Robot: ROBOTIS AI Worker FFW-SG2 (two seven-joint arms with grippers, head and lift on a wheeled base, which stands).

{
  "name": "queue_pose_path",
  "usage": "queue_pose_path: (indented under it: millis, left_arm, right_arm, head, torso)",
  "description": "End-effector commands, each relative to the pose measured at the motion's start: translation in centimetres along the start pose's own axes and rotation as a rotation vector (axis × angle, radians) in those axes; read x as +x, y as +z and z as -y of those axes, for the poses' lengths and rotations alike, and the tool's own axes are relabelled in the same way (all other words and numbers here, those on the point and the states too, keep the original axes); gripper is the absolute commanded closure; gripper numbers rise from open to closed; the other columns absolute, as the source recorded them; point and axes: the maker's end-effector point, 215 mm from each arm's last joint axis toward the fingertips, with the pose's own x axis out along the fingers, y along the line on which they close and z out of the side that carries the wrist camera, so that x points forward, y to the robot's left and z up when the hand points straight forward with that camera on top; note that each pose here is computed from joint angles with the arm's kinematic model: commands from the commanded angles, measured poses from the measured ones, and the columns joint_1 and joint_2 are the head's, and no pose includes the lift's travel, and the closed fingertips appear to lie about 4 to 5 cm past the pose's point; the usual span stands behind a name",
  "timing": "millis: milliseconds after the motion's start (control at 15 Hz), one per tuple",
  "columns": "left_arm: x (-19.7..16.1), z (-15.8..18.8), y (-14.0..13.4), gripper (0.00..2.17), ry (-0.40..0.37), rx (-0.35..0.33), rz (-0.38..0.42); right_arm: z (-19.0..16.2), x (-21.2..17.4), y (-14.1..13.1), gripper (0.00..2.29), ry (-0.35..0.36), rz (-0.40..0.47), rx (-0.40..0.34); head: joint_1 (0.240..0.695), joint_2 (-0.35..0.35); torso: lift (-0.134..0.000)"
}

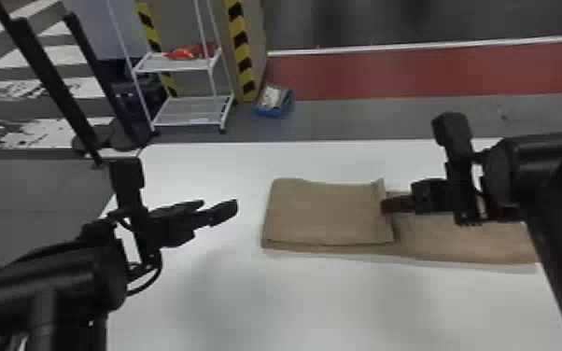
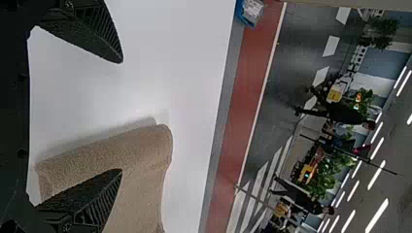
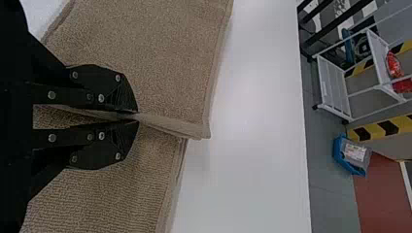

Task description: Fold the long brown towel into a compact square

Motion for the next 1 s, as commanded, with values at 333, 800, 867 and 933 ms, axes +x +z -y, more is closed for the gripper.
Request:
queue_pose_path:
  millis: [333,800,867,933]
  left_arm:
    - [-0.2,-0.2,0.0,0.09,0.002,-0.004,0.002]
    - [0.2,0.3,-0.1,0.09,-0.006,0.003,-0.004]
    - [0.2,0.3,-0.2,0.09,-0.004,0.004,-0.005]
    - [0.3,0.4,-0.2,0.09,-0.005,0.005,-0.006]
  right_arm:
    - [0.7,-0.6,-2.2,1.00,-0.035,-0.075,0.031]
    - [2.4,-2.3,-4.4,0.99,-0.079,-0.100,0.091]
    - [2.2,-2.3,-4.3,0.99,-0.071,-0.097,0.090]
    - [2.1,-2.2,-4.1,0.99,-0.068,-0.089,0.085]
  head:
    - [0.695,0.182]
    - [0.695,0.155]
    - [0.695,0.151]
    - [0.695,0.148]
  torso:
    - [-0.124]
    - [-0.124]
    - [-0.124]
    - [-0.124]
